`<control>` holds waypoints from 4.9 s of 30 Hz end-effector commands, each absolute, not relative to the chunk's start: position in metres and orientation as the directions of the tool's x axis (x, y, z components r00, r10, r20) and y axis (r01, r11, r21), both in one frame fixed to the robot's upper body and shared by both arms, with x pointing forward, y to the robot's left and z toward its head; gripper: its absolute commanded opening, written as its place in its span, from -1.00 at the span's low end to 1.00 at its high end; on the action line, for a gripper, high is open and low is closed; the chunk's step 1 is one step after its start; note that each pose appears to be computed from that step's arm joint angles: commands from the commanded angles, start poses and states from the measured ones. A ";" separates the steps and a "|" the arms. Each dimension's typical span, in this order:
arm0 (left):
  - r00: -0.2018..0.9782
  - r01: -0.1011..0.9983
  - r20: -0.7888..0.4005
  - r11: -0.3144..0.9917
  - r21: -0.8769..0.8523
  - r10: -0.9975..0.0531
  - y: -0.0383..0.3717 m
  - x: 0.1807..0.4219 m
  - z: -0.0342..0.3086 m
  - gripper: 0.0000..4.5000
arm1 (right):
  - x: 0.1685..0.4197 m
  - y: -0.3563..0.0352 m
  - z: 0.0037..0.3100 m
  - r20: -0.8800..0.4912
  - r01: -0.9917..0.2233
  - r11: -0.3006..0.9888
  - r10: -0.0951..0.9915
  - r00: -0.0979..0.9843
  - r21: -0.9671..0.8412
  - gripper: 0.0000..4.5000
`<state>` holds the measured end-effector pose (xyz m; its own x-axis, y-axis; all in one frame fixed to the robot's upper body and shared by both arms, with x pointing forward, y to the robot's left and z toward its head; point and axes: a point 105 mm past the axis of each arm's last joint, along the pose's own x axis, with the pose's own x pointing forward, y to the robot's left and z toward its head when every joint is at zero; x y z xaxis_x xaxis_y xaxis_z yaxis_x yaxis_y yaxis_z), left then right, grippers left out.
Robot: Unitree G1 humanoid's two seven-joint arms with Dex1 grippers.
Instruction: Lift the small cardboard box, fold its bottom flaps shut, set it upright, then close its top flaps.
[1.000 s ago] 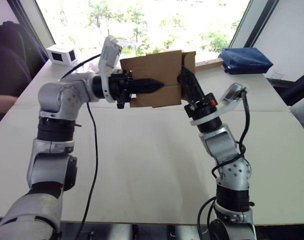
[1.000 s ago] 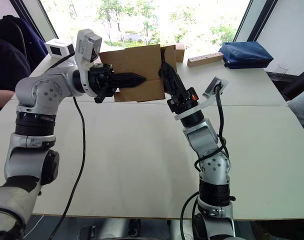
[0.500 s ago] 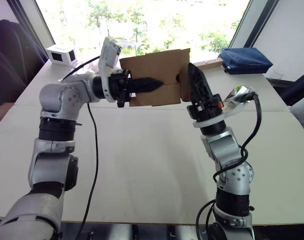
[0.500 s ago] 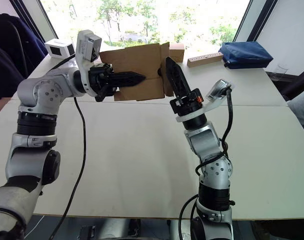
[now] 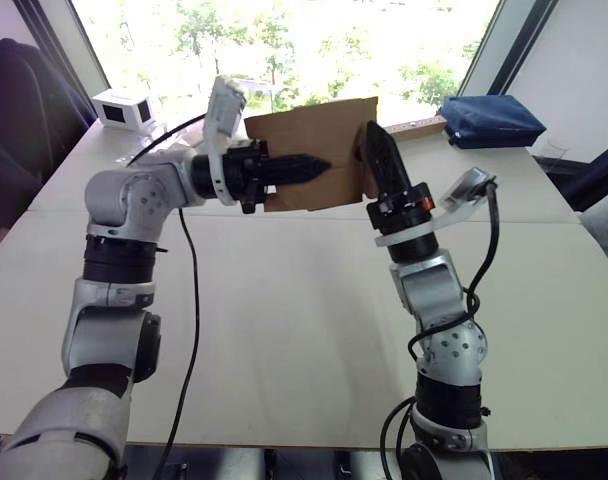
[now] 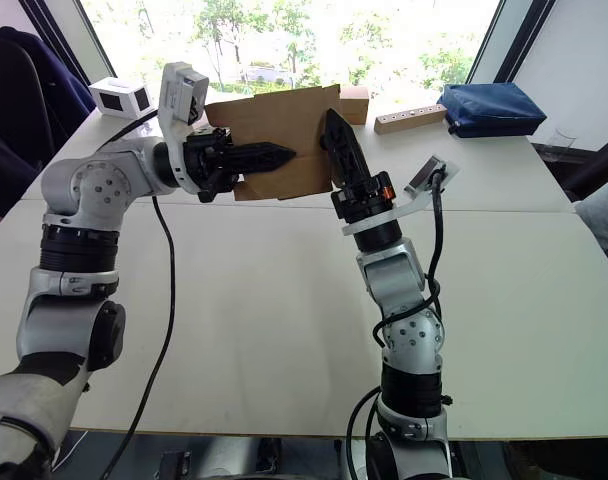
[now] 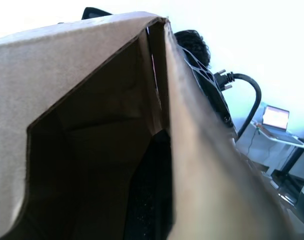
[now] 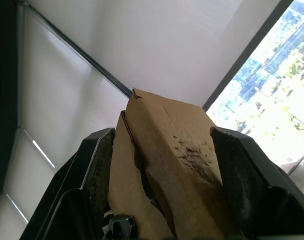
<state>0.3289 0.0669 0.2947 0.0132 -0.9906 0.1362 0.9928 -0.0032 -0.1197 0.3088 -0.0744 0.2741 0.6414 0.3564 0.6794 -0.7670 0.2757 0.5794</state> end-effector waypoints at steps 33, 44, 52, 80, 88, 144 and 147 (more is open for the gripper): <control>-0.006 0.997 0.167 -0.018 -0.072 -0.986 0.069 0.323 0.308 -1.00 | 0.296 -0.081 0.276 0.697 -0.789 0.228 0.373 0.612 0.571 -0.08; -0.004 0.997 0.173 -0.017 -0.072 -0.985 0.067 0.324 0.308 -1.00 | 0.304 -0.072 0.278 0.673 -0.756 0.294 0.346 0.654 0.584 -0.08; 0.001 0.997 0.176 -0.012 -0.074 -0.984 0.067 0.325 0.308 -1.00 | 0.305 -0.072 0.285 0.684 -0.754 0.292 0.317 0.657 0.589 -0.08; 0.015 0.997 0.201 -0.001 -0.077 -0.980 0.068 0.328 0.310 -1.00 | 0.302 -0.075 0.269 0.671 -0.742 0.293 0.318 0.670 0.602 -0.08; 0.012 0.997 0.205 -0.004 -0.077 -0.979 0.068 0.327 0.310 -1.00 | 0.300 -0.094 0.270 0.676 -0.729 0.299 0.275 0.684 0.615 -0.08; -0.006 0.997 0.172 -0.020 -0.075 -0.985 0.074 0.321 0.310 -1.00 | 0.276 -0.077 0.277 0.687 -0.826 0.223 0.467 0.557 0.518 -0.39; -0.006 0.997 0.169 -0.019 -0.078 -0.986 0.075 0.320 0.310 -1.00 | 0.274 -0.086 0.275 0.679 -0.820 0.236 0.468 0.566 0.521 -0.39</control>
<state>0.3276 0.0752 0.3018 0.0266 -0.9866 0.1612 0.9934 0.0080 -0.1145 0.2845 -0.0820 0.2638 0.6084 0.4736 0.6368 -0.7874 0.2603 0.5588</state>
